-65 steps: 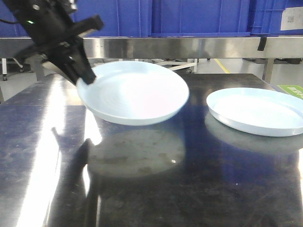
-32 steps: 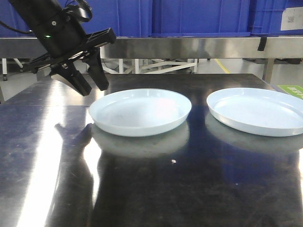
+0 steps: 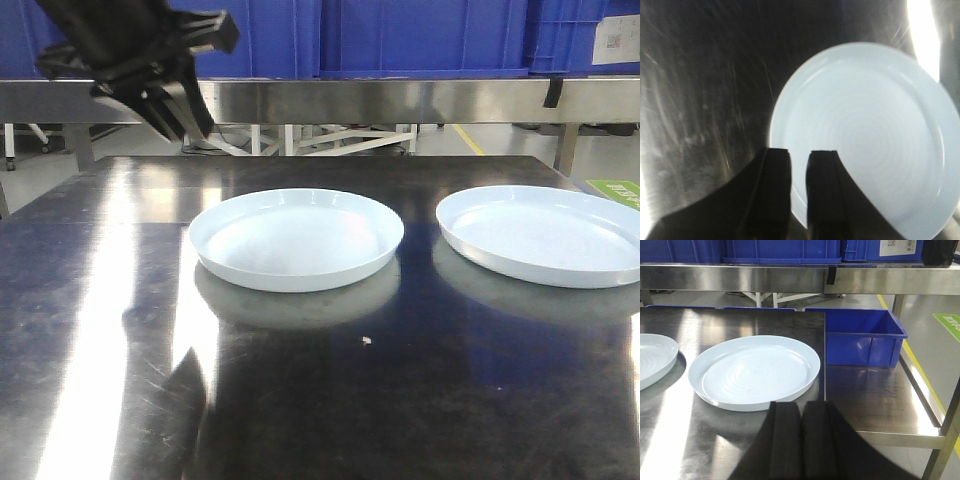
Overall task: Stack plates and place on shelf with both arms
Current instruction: 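Open the left gripper and raise it away from the plate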
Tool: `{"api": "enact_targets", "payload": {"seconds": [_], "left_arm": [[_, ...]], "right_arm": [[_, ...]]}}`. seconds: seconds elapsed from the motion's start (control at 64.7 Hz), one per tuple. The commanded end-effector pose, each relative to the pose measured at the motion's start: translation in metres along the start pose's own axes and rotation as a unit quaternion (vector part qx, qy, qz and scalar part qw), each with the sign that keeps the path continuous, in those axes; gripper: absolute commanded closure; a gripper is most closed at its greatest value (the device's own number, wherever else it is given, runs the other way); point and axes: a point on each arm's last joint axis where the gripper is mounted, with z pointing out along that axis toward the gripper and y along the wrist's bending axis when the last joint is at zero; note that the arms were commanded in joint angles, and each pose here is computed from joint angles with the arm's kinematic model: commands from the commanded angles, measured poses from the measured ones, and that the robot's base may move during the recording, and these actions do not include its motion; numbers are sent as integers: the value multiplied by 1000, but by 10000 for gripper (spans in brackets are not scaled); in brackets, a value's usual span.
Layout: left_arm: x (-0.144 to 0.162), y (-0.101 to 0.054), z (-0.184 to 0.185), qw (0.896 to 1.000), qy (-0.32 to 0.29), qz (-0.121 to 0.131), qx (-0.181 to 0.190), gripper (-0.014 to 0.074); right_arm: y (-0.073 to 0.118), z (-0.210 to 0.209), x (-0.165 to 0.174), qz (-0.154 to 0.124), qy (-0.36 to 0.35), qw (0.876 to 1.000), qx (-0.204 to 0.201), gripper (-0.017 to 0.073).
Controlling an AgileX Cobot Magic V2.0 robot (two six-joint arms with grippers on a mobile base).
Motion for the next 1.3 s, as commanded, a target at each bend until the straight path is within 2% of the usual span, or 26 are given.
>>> {"api": "enact_targets", "payload": {"seconds": [0.0,0.124,0.216,0.278,0.34,0.355,0.463,0.633,0.834,1.051,1.282], "left_arm": [[-8,-6,-38,993,-117,-1,-1,510],[12,-3,-63,981,-195,0,-13,510],[32,0,-84,967,-256,-1,-21,512],[47,3,-99,953,-302,0,-27,512],[65,5,-111,943,-330,15,-38,512],[69,5,-117,938,-343,25,-41,512],[99,7,-136,923,-375,66,-59,512],[140,9,-160,903,-419,71,-62,512],[175,21,-171,891,-440,55,-97,512],[184,37,-180,880,-446,25,-160,512],[187,45,-180,889,-418,8,-187,512]], "right_arm": [[0,-2,-10,-6,-56,998,-1,503],[0,-2,-10,-6,-56,998,-1,503],[0,-2,-10,-6,-56,998,-1,503],[0,-2,-10,-6,-56,998,-1,503],[0,-2,-10,-6,-56,998,-1,503],[0,-2,-10,-6,-56,998,-1,503],[0,-2,-10,-6,-56,998,-1,503],[0,-2,-10,-6,-56,998,-1,503],[0,-2,-10,-6,-56,998,-1,503],[0,-2,-10,-6,-56,998,-1,503],[0,-2,-10,-6,-56,998,-1,503]]}}
